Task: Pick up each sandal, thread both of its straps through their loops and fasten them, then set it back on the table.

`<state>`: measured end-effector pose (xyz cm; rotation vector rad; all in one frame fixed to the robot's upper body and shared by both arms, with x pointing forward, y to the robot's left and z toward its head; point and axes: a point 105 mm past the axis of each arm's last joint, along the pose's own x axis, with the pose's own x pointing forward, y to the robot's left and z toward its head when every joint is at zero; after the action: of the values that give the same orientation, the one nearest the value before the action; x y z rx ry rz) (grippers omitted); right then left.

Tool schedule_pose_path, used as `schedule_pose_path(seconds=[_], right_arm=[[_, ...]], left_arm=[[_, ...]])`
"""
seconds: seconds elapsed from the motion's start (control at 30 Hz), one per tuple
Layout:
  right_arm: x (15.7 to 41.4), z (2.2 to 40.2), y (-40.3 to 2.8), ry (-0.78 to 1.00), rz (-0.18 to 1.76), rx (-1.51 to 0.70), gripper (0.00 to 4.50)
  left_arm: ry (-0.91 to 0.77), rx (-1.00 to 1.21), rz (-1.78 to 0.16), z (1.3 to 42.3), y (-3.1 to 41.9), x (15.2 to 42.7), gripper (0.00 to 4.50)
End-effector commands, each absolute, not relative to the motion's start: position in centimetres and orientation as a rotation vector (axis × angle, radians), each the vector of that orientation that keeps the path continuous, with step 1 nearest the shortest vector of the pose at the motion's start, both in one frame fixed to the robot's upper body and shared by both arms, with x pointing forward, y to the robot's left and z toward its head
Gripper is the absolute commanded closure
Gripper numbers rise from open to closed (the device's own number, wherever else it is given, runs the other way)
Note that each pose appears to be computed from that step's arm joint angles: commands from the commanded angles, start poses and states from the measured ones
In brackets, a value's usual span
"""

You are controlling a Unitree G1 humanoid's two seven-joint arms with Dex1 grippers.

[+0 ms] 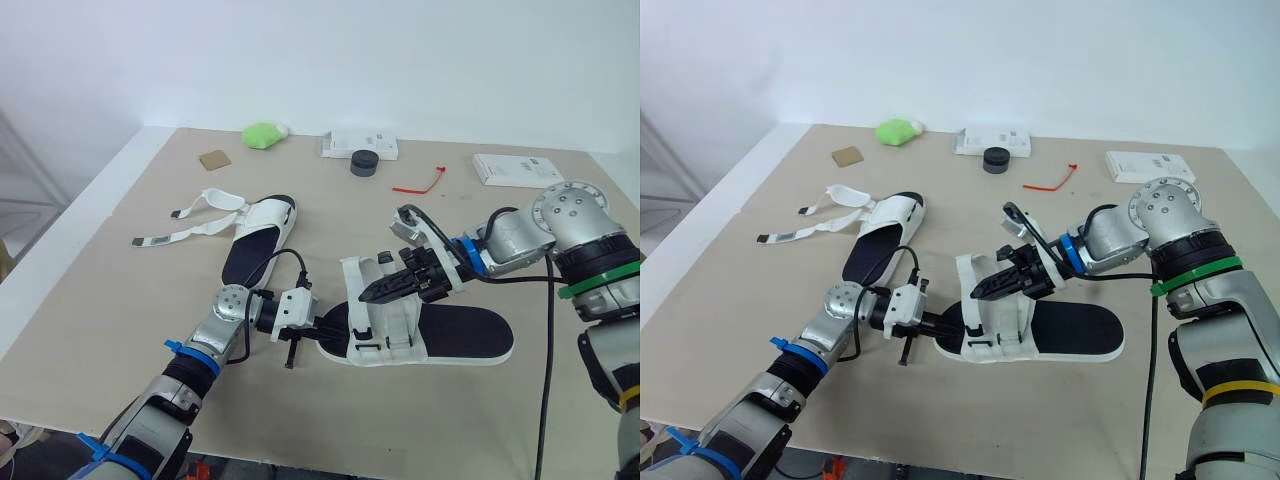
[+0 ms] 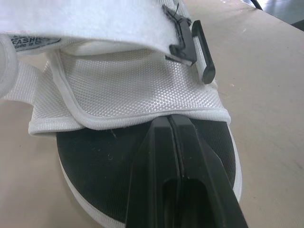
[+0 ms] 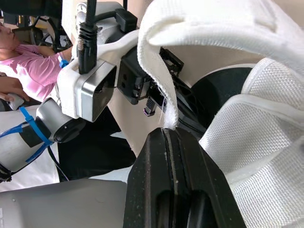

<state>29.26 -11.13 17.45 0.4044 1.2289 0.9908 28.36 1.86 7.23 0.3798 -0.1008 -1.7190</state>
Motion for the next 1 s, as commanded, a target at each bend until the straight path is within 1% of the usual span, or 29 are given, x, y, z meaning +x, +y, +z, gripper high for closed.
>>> schedule_pose_path(seconds=[0.03,0.7,1.0], right_arm=[[29.3,18.0,-11.2,1.2,1.002,0.415,4.44],[28.8,17.9,-11.9,1.211,0.993,0.416,4.44],[28.6,16.1,-12.5,1.246,0.946,0.422,4.44]], left_arm=[[0.327,0.373,-1.757,-1.2,4.2,25.4,4.5],[0.326,0.368,-1.759,-1.4,3.8,25.5,4.5],[0.326,0.358,-1.755,-1.5,3.7,25.5,4.5]])
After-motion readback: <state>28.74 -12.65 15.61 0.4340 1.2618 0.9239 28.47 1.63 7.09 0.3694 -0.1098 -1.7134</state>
